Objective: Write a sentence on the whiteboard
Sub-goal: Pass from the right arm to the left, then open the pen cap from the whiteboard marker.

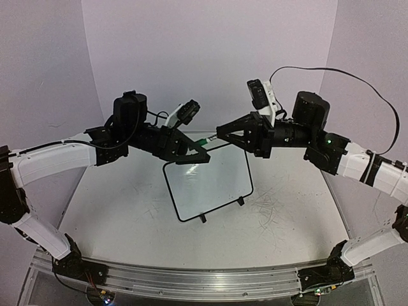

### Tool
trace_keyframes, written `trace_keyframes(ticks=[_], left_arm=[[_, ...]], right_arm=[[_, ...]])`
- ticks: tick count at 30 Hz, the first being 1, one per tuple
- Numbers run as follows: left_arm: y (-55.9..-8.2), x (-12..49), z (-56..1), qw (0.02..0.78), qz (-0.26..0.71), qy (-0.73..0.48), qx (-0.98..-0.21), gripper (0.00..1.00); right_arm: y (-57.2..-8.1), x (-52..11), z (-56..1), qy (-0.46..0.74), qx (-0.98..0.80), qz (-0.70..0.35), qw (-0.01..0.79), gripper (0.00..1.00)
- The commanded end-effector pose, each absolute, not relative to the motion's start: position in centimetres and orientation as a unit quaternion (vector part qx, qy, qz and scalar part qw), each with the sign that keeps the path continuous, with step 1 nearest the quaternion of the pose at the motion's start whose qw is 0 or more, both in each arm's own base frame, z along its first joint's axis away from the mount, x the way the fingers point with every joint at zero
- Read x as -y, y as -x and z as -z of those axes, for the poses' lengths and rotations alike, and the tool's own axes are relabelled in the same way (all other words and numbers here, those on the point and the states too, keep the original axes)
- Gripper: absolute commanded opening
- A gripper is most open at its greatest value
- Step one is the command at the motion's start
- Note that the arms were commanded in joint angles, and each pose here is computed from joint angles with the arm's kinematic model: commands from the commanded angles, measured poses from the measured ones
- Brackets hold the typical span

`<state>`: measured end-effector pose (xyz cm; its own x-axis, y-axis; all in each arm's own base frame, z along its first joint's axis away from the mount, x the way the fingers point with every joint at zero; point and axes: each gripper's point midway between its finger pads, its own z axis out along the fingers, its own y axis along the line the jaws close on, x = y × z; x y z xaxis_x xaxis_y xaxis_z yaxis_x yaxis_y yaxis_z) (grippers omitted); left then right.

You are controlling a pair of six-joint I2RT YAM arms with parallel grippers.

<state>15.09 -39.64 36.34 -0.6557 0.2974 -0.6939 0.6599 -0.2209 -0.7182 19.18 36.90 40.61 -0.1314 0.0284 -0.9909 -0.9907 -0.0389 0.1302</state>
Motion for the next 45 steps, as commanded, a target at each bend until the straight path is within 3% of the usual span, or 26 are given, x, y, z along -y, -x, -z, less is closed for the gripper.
trace_keyframes(ticks=[1,7,19,24,28,36,39,45], left_arm=[[-13.9,38.6,-40.0,0.174,0.687,-0.422,-0.565,0.59],[-13.8,38.4,-40.9,0.185,0.688,-0.427,-0.557,0.47],[-15.0,38.3,-40.8,0.21,0.68,-0.422,-0.562,0.0],[-17.7,37.2,-40.2,0.281,0.651,-0.406,-0.577,0.0],[-19.7,36.6,-39.5,0.341,0.618,-0.393,-0.589,0.0],[-20.7,36.7,-39.5,0.362,0.606,-0.38,-0.598,0.0],[-20.9,36.7,-39.4,0.358,0.608,-0.372,-0.603,0.0],[-21.2,36.5,-39.3,0.366,0.605,-0.358,-0.61,0.0]], right_arm=[[-18.3,-36.4,-41.4,0.482,-0.483,-0.546,0.485,0.0],[-18.0,-35.8,-41.2,0.484,-0.488,-0.536,0.489,0.0],[-18.5,-35.7,-40.7,0.466,-0.512,-0.537,0.482,0.0],[-20.7,-35.7,-40.9,0.375,-0.582,-0.558,0.457,0.5],[-22.3,-36.6,-40.7,0.295,-0.633,-0.595,0.398,0.62],[-24.7,-38.2,-42.0,0.238,-0.648,-0.621,0.371,0.63],[-24.9,-39.2,-42.7,0.237,-0.63,-0.644,0.362,0.57],[-25.8,-40.6,-41.9,0.221,-0.617,-0.676,0.338,0.36]])
